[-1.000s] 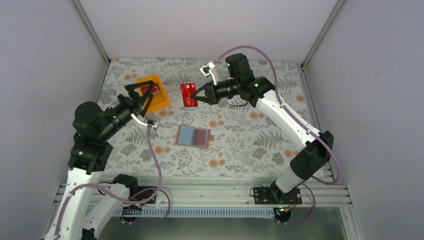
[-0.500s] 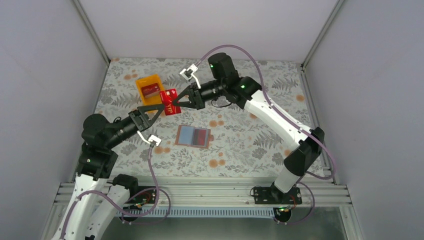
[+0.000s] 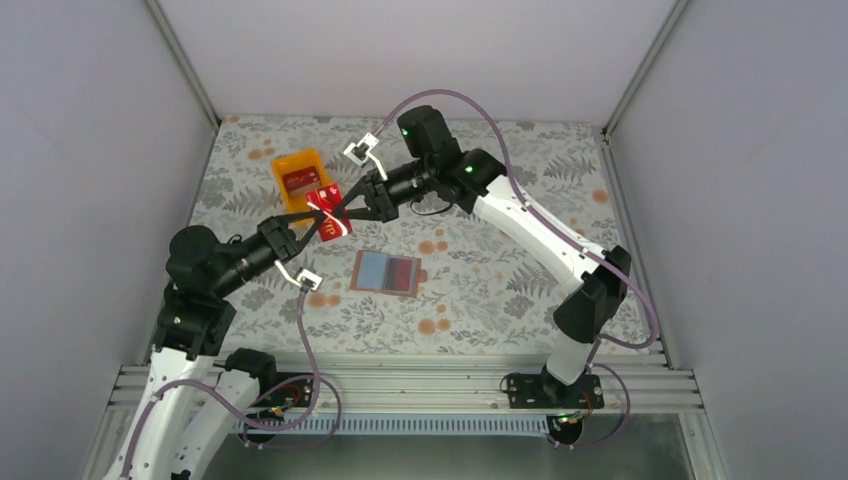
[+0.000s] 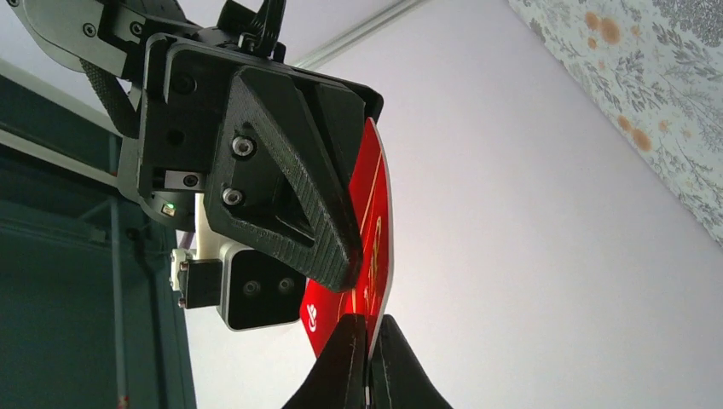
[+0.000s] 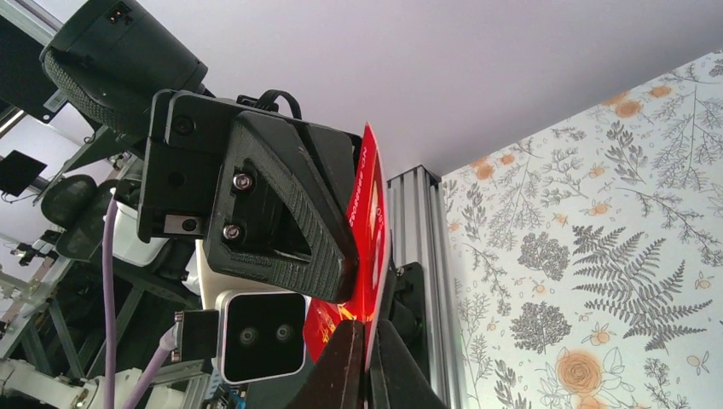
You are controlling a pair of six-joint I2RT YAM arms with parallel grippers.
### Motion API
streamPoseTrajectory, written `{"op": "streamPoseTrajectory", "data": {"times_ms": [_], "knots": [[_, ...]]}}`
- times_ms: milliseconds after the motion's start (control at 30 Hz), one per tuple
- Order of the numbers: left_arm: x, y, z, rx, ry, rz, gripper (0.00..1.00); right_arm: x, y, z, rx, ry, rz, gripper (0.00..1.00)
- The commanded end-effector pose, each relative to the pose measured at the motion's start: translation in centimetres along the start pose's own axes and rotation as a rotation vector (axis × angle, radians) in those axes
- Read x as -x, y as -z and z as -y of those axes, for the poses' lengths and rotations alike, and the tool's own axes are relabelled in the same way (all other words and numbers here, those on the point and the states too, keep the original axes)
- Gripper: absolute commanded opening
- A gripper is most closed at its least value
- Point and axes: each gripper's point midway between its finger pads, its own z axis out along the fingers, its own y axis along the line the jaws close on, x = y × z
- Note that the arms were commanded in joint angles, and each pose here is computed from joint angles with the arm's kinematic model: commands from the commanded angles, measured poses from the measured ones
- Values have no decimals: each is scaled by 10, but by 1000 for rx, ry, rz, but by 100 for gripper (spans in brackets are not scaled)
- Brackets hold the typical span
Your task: Take the credit cards out of the card holder
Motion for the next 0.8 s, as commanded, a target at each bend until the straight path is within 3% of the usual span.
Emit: {"op": "streamPoseTrajectory", "data": {"times_ms": [0, 67, 100, 200, 233, 267, 400, 567, 633, 767], "knots": [[11, 1, -10, 68, -716, 44, 2, -1, -9, -11, 26, 31, -17, 5], [9, 1, -8, 47, -697, 37, 2, 3, -5, -6, -30, 43, -1, 15], [6, 2, -6, 28, -680, 27, 2, 5, -2, -1, -76, 48, 10, 25], [-5, 5, 5, -70, -591, -15, 2, 16, 21, 18, -258, 52, 80, 64], [-15, 6, 15, -142, -552, -60, 2, 19, 32, 26, -319, 46, 110, 91], [-23, 8, 24, -200, -499, -99, 2, 24, 49, 32, -392, 45, 152, 99], [-66, 15, 54, -401, -245, -309, 2, 33, 107, 48, -664, 52, 284, 100], [-122, 13, 95, -655, 251, -579, 2, 35, 185, 49, -1000, 58, 479, 100], [-136, 9, 118, -751, 503, -710, 2, 30, 206, 47, -1079, 60, 537, 100], [-153, -16, 154, -832, 855, -889, 2, 23, 231, 46, -1169, 69, 576, 100]]}}
